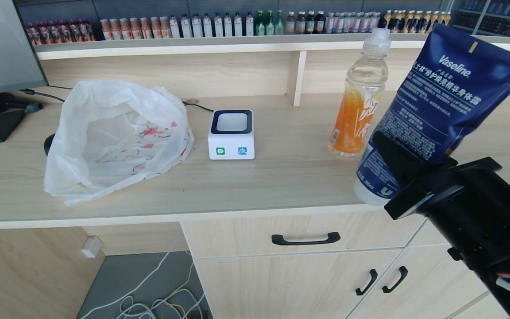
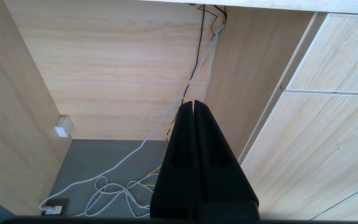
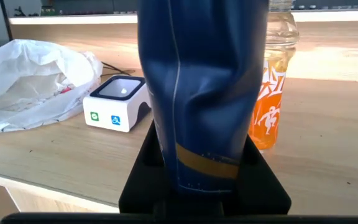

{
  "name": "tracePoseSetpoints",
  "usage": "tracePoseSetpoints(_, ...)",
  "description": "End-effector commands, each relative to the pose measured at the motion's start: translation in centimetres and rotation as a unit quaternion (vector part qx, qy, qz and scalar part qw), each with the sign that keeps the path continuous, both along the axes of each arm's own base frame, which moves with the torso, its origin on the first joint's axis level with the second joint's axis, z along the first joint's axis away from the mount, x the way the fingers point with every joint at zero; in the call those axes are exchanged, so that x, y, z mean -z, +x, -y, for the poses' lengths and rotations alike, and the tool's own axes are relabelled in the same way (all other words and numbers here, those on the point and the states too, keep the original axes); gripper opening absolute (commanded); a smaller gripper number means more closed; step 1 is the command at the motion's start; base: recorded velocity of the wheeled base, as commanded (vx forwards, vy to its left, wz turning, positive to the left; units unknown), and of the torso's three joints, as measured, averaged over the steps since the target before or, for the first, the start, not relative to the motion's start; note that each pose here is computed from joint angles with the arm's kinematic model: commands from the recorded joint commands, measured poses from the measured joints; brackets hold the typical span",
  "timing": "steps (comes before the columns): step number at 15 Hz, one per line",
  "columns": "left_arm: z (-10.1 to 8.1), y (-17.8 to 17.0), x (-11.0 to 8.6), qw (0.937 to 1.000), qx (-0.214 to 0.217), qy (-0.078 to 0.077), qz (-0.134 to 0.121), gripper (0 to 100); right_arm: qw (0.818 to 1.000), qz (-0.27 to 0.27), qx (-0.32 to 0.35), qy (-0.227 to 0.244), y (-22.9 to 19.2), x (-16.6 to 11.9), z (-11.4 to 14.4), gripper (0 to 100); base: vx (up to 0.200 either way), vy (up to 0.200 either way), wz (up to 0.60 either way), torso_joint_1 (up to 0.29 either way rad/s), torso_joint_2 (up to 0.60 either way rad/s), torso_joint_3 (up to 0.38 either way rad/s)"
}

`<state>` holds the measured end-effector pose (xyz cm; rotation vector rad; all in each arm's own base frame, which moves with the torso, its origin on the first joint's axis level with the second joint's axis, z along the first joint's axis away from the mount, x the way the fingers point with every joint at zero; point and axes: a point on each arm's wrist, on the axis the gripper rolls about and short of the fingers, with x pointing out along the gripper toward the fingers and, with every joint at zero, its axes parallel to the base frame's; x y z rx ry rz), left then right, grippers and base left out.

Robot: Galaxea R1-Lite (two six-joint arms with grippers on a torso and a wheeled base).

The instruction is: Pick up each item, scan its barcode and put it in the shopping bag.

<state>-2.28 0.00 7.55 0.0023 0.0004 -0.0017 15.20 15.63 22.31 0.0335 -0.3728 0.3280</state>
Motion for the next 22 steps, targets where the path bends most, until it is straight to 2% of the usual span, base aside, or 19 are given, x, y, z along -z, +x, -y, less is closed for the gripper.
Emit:
tracePoseSetpoints(1,0.0,0.0,0.0,1.0,0.0,0.001,0.0,0,1.0,0.007,0.002,-0.001,0.0,-0.3,0.0,0,0.0,0.0,0.0,0.0,0.0,0.0)
tracePoseSetpoints(9,0.0,0.0,0.0,1.0,0.0,0.0,-0.001,0,0.999,0.021,0.028,-0.016,0.2,-1.1,-0.3,0,0.0,0.0,0.0,0.0,0.0,0.0)
tracePoseSetpoints(22,0.0,0.0,0.0,1.0,0.0,-0.002,0.0,0,0.999,0.027,0.034,-0.021,0.5,-1.4,-0.5,0,0.0,0.2,0.0,0.0,0.0,0.004)
